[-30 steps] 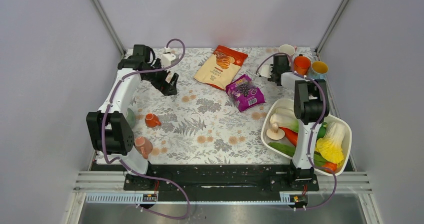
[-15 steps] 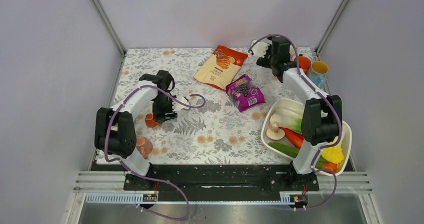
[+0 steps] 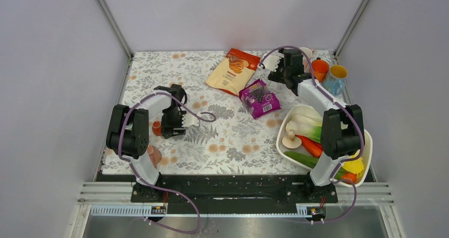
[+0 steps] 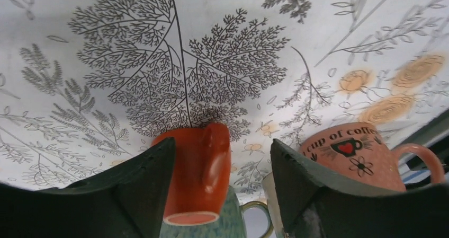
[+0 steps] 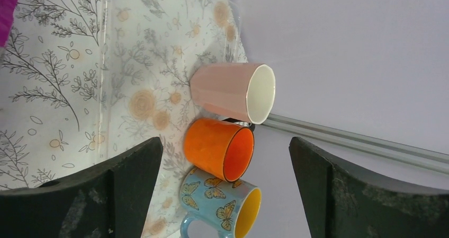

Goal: Turn the mug right side up

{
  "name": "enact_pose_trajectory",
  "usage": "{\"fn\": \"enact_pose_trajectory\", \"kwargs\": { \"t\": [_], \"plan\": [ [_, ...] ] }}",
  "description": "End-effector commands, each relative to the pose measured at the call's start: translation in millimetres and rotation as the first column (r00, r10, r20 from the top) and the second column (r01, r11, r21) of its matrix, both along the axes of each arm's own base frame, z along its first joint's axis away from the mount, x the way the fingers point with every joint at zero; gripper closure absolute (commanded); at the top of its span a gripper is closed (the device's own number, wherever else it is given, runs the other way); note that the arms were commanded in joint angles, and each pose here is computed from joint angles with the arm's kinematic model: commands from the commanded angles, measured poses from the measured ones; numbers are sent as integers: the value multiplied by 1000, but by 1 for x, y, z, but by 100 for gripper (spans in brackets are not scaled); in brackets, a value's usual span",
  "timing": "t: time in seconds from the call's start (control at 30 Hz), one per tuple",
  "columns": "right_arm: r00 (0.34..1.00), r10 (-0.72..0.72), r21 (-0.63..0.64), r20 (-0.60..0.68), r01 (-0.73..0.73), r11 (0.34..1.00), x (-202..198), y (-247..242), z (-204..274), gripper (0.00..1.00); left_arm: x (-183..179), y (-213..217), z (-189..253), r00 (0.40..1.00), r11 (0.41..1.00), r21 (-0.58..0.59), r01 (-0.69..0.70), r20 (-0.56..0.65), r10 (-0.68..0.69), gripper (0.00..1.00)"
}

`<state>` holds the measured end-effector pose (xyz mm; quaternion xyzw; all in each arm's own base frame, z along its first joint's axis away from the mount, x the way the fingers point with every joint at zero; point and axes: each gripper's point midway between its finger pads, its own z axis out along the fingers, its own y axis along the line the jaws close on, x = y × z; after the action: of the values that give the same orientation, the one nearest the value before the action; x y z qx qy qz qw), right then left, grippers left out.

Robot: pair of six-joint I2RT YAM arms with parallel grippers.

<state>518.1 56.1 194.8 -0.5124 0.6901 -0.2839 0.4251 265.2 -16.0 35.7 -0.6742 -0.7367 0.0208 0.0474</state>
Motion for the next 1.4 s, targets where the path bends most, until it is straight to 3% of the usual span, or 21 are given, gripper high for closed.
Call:
{"fn": "enact_pose_trajectory", "kwargs": {
  "t": [0.0, 0.17, 0.2, 0.27, 0.37, 0.47, 0.57, 0.7, 0.8, 0.9, 0.97, 1.0, 1.1, 1.2, 1.27, 1.37],
  "plan": [
    [999, 28, 57, 44, -31, 998, -6, 10, 21, 1, 15, 15, -14, 996, 996, 79, 44, 75, -50, 37],
    [997, 58, 89, 47, -62, 994, -10, 18, 25, 1, 26, 17, -19, 989, 994, 94, 59, 129, -71, 76],
    [997, 63, 92, 50, -67, 993, -11, 19, 26, 0, 29, 17, -18, 988, 995, 89, 55, 142, -67, 79],
    [996, 74, 92, 53, -79, 993, -12, 21, 28, 1, 32, 16, -15, 986, 996, 77, 50, 154, -61, 74],
    [995, 84, 97, 60, -90, 991, -13, 23, 32, 0, 32, 19, -9, 987, 994, 90, 61, 143, -73, 51],
    [995, 83, 95, 53, -88, 992, -13, 23, 30, 0, 28, 21, -6, 989, 993, 103, 65, 129, -78, 41],
    [996, 83, 90, 42, -87, 992, -14, 22, 25, 1, 28, 31, -4, 990, 989, 138, 50, 121, -67, 37],
    [996, 87, 73, 27, -89, 993, -14, 22, 18, 0, 37, 44, -3, 993, 987, 161, -7, 122, -13, 40],
    [996, 83, 66, 23, -84, 994, -12, 21, 16, 0, 39, 45, -5, 993, 987, 160, -26, 118, 7, 51],
    [996, 85, 66, 26, -86, 994, -12, 21, 17, 1, 38, 39, -4, 993, 992, 123, -28, 116, 14, 74],
    [996, 82, 73, 31, -84, 994, -12, 22, 19, 1, 39, 36, -3, 993, 994, 105, -39, 117, 27, 95],
    [996, 80, 82, 36, -83, 993, -12, 22, 22, 0, 42, 35, -1, 991, 994, 95, -51, 125, 39, 100],
    [997, 50, 160, 67, -60, 985, -12, 26, 40, 1, 62, 26, 11, 974, 992, 27, -125, 195, 118, 100],
    [995, 47, 333, 89, -74, 940, -20, 43, 72, 1, 90, 4, 32, 932, 970, -125, -206, 279, 234, 100],
    [991, 83, 454, 105, -122, 883, -31, 60, 92, 1, 107, -14, 49, 895, 939, -246, -240, 319, 312, 100],
    [976, 191, 652, 108, -214, 727, -56, 97, 111, 1, 128, -45, 81, 821, 838, -460, -292, 328, 466, 100]
  ]
}}
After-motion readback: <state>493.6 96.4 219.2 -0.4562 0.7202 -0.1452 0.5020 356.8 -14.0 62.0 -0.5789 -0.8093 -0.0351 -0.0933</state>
